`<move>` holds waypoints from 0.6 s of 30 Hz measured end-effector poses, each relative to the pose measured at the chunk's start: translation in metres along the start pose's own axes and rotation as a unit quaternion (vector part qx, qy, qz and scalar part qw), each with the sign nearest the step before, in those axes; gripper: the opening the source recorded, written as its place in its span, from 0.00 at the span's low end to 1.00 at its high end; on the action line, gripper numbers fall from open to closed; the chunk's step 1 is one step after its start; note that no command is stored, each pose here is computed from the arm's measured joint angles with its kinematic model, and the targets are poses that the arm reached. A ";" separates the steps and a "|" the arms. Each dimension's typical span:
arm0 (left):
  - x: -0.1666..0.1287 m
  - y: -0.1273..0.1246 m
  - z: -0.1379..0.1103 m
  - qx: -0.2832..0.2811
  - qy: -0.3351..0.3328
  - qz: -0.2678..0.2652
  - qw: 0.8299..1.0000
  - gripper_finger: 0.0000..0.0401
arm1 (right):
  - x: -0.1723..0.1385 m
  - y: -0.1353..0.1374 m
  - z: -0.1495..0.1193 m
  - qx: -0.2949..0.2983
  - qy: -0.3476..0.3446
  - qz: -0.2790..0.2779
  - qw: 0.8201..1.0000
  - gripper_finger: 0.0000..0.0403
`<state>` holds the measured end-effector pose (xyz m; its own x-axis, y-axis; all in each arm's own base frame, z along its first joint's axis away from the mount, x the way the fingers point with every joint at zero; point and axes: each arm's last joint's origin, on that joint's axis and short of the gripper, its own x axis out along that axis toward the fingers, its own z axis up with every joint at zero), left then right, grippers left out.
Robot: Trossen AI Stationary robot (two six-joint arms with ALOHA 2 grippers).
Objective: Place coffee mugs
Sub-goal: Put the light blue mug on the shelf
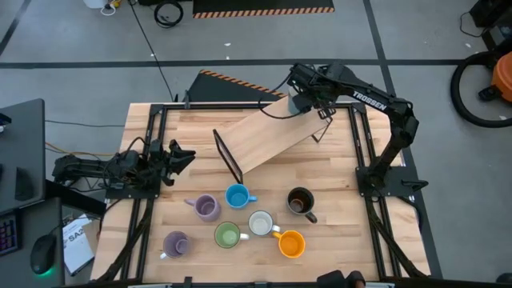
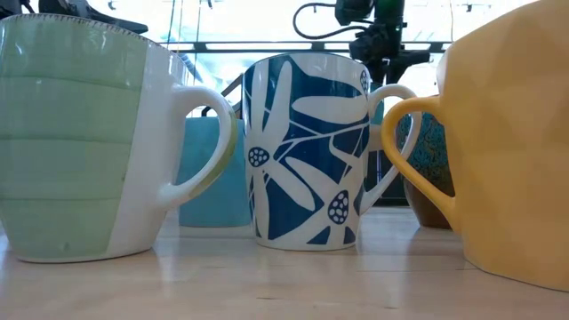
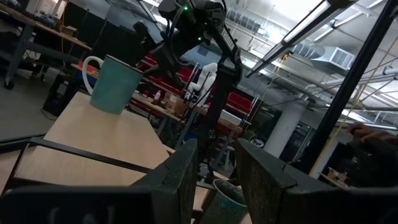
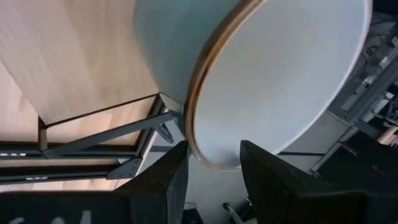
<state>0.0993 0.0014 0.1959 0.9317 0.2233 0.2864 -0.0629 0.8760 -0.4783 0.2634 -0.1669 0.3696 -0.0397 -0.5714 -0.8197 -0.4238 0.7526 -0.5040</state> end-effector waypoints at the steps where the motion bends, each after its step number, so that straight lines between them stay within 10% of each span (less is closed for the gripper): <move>1: 0.000 0.000 0.000 0.000 0.000 0.000 1.000 0.29 | 0.000 0.000 0.000 -0.001 0.001 0.001 1.000 0.38; 18: 0.000 0.000 0.000 0.017 0.001 0.001 1.000 0.29 | -0.036 0.007 -0.004 0.058 -0.103 -0.036 0.992 0.38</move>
<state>0.0994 0.0014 0.1956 0.9326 0.2232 0.2835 -0.0763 0.8900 -0.4496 0.2583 -0.1420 0.3962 0.1780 -0.5554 -0.8123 -0.3106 0.7516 -0.5820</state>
